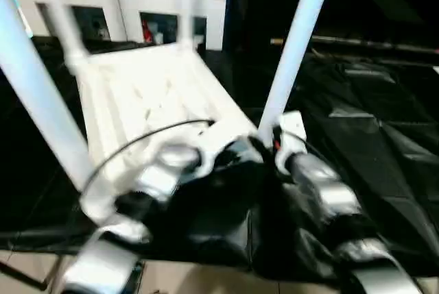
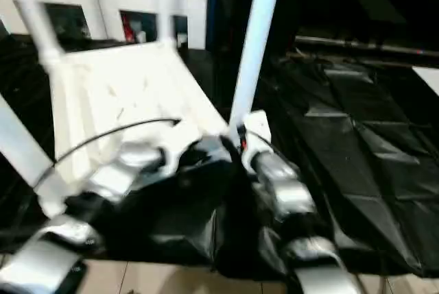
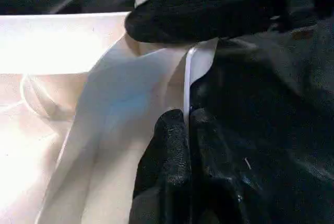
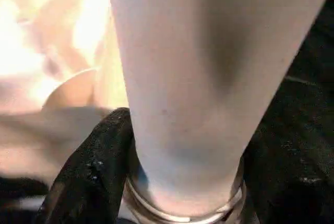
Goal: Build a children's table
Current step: Rotate leg to tighten
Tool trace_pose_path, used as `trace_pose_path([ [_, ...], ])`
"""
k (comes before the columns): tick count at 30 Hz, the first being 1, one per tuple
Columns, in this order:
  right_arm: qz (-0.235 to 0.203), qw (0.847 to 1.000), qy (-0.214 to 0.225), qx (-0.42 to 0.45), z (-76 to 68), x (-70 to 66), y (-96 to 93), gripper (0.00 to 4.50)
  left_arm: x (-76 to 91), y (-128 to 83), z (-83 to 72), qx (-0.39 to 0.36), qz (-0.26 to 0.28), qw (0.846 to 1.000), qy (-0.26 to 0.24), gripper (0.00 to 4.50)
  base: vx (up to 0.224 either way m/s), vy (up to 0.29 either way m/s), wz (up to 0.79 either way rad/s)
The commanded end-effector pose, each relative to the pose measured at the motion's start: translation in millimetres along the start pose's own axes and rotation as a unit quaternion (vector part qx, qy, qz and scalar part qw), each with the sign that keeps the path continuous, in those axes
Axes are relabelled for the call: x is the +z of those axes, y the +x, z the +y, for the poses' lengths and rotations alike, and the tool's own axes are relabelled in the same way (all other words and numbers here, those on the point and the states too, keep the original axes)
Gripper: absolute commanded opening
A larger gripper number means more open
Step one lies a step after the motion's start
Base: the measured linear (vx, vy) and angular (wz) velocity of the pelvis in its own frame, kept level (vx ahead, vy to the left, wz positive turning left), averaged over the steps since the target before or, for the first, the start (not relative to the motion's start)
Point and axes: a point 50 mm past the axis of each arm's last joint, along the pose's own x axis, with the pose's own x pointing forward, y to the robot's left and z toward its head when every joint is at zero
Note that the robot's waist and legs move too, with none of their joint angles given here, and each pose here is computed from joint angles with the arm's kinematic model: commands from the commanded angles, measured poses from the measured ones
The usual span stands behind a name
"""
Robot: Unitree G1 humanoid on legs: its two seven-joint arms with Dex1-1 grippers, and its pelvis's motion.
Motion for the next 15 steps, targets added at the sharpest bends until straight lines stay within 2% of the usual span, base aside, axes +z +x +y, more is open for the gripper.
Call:
trace_pose_path([
  [1, 0.03, 0.996, -0.018, 0.082, 43.4, -14.0, 6.3, 2.66, 5.6, 16.3, -19.9, -0.022, -0.007, 1.0, 0.001, 0.0, 0.0, 0.0, 0.0],
  [3, 0.022, 0.995, -0.016, 0.096, 46.4, -12.2, 6.2, 3.22, 4.9, 15.5, -18.8, -0.022, -0.008, 1.0, 0.004, 0.0, 0.0, 0.0, 0.0],
  [6, 0.016, 0.994, -0.003, 0.109, 44.1, -11.1, 5.1, 3.45, 2.5, 11.9, -14.5, -0.02, -0.008, 1.0, 0.004, 0.0, 0.0, 0.0, 0.0],
  [8, 0.015, 0.992, -0.014, 0.127, 38.2, -10.6, 2.1, 3.72, -0.2, 5.9, -9.0, -0.027, -0.011, 1.0, 0.006, 0.0, 0.0, 0.0, 0.0],
  [11, 0.008, 0.987, -0.046, 0.155, 28.4, -7.7, -3.2, 3.72, -4.8, -3.0, -3.0, -0.044, -0.012, 0.999, 0.012, 0.0, 0.0, 0.0, 0.0],
  [14, 0.007, 0.977, -0.072, 0.203, 21.3, -6.0, -11.1, 3.72, -10.4, -12.0, 1.4, -0.064, -0.01, 0.998, 0.017, 0.0, 0.0, 0.0, 0.0],
  [15, 0.008, 0.969, -0.089, 0.23, 16.7, -5.2, -16.8, 3.72, -14.0, -17.9, 3.6, -0.079, -0.007, 0.997, 0.022, 0.0, 0.0, 0.0, 0.0],
])
